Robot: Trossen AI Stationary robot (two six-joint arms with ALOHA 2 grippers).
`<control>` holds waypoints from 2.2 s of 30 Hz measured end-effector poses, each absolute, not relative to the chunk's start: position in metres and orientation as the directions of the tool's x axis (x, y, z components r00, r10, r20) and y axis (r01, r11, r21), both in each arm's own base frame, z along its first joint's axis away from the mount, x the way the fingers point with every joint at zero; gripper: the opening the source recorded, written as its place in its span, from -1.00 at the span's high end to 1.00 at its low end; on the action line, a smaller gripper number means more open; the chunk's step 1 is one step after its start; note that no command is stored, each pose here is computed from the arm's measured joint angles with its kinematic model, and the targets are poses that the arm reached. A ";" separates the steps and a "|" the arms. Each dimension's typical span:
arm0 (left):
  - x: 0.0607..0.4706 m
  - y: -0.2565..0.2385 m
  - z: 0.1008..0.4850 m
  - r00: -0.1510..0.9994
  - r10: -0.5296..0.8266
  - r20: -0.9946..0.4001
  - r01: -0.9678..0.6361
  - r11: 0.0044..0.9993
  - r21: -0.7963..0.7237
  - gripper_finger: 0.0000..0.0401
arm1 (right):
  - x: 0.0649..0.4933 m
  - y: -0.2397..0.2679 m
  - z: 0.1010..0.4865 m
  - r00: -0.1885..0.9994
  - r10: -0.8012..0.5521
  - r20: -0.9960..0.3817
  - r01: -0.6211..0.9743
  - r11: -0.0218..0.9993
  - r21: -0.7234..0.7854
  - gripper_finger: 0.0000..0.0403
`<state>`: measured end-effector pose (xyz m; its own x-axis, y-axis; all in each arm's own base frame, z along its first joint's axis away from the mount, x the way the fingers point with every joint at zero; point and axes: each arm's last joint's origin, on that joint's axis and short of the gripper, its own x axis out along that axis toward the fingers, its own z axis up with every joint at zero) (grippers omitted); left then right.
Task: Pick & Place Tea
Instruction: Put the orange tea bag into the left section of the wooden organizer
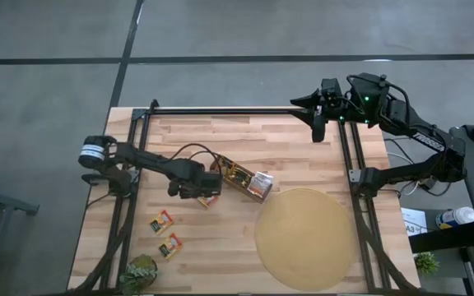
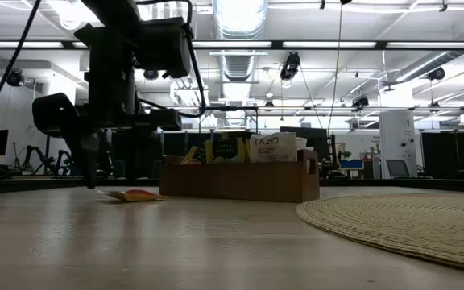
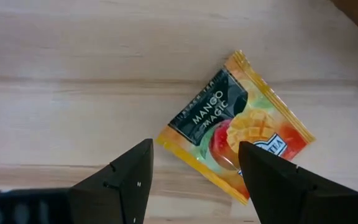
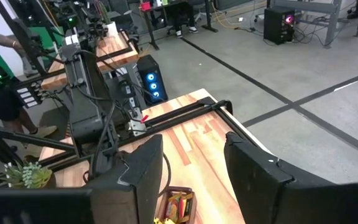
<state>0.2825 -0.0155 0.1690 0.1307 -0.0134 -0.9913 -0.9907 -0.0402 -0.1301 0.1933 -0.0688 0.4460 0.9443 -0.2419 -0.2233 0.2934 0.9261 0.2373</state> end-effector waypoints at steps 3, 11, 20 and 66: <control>0.282 -0.014 0.169 0.126 -0.012 -0.992 -0.991 -0.034 -0.126 -0.14 | 0.193 -0.069 0.446 0.944 -0.242 -0.224 0.292 0.930 0.224 0.16; 0.278 -0.005 0.154 0.064 0.001 -0.998 -0.998 -0.002 -0.064 -0.14 | 0.194 -0.069 0.445 0.942 -0.241 -0.233 0.290 0.936 0.202 0.16; 0.284 0.001 0.145 0.055 -0.016 -0.998 -0.998 0.042 -0.055 -0.14 | 0.194 -0.069 0.445 0.942 -0.241 -0.234 0.289 0.936 0.199 0.16; 0.270 0.016 0.267 0.259 0.383 -0.886 -0.838 0.546 -0.009 1.00 | 0.190 -0.068 0.447 0.945 -0.239 -0.225 0.280 0.944 0.174 0.16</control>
